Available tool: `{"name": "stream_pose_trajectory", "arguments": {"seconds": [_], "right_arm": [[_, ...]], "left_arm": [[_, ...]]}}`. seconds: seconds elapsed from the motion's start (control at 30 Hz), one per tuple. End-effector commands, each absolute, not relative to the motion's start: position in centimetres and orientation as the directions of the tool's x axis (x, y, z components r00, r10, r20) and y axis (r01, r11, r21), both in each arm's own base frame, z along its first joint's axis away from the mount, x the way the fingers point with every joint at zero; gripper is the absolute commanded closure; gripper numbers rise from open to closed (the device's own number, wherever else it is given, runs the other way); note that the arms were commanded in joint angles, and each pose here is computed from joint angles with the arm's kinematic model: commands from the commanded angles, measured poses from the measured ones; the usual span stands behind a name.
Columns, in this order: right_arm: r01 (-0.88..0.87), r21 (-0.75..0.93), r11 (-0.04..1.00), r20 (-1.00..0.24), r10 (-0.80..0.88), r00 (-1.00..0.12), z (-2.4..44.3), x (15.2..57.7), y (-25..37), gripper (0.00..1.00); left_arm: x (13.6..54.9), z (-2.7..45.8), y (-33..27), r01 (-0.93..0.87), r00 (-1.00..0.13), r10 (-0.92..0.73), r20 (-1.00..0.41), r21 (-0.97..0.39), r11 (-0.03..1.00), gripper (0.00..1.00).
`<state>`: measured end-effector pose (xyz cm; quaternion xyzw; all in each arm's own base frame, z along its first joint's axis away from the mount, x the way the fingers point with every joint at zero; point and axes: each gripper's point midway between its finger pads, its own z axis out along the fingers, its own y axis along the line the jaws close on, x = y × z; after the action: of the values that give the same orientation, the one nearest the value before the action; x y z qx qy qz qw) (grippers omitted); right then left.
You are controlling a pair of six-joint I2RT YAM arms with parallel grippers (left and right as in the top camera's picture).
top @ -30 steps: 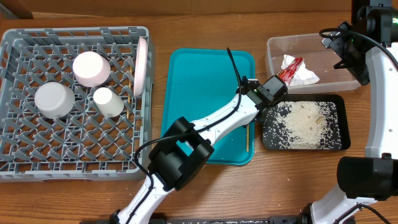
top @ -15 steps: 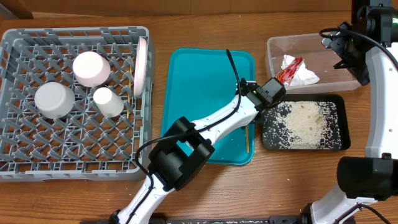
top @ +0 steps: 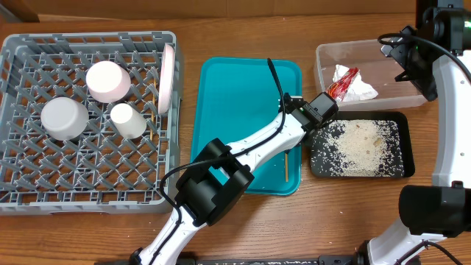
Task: Sort waste into correct bins and load items into the dishwasher
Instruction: 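Lower and close the left gripper on the second chopstick, then lift the chopstick, carry it left and insert it into the rack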
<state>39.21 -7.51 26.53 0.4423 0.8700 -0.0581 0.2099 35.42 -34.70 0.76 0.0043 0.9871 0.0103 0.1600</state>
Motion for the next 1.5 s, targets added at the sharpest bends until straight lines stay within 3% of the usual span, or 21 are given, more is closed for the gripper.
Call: {"name": "stream_pose_trajectory", "arguments": {"seconds": [0.0, 0.33, 0.57, 0.67, 1.0, 1.3, 1.47], "right_arm": [[0.791, 0.086, 0.605, -0.43, 0.739, -0.519, 26.9, 39.2, -7.5, 0.0], [0.791, 0.086, 0.605, -0.43, 0.739, -0.519, 26.9, 39.2, -7.5, 0.0], [0.791, 0.086, 0.605, -0.43, 0.739, -0.519, 26.9, 39.2, -7.5, 0.0], [0.791, 0.086, 0.605, -0.43, 0.739, -0.519, 26.9, 39.2, -7.5, 0.0], [0.791, 0.086, 0.606, -0.43, 0.739, -0.519, 26.9, 39.2, -7.5, 0.0], [0.791, 0.086, 0.605, -0.43, 0.739, -0.519, 26.9, 39.2, -7.5, 0.0], [0.791, 0.086, 0.605, -0.43, 0.739, -0.519, 26.9, 39.2, -7.5, 0.0]], "left_arm": [[35.2, 0.6, -33.8, 0.002, -0.956, 0.02, -0.291, 0.062, 0.998, 0.96], [38.8, 10.1, -29.0, -0.003, -0.967, 0.025, -0.254, 0.109, 0.994, 0.96], [40.4, 18.8, -22.6, 0.104, -0.968, 0.122, -0.219, 0.09, 0.99, 0.96], [41.0, 21.8, -22.2, 0.265, -0.932, 0.251, -0.261, -0.018, 0.964, 0.96], [42.6, 30.9, -9.6, 0.011, -0.886, 0.003, -0.464, -0.013, 1.0, 0.96], [43.2, 30.9, 1.2, -0.207, -0.871, -0.169, -0.462, 0.032, 0.978, 0.96], [43.5, 26.8, 2.6, -0.094, -0.939, -0.074, -0.336, 0.045, 0.995, 0.96]]}}
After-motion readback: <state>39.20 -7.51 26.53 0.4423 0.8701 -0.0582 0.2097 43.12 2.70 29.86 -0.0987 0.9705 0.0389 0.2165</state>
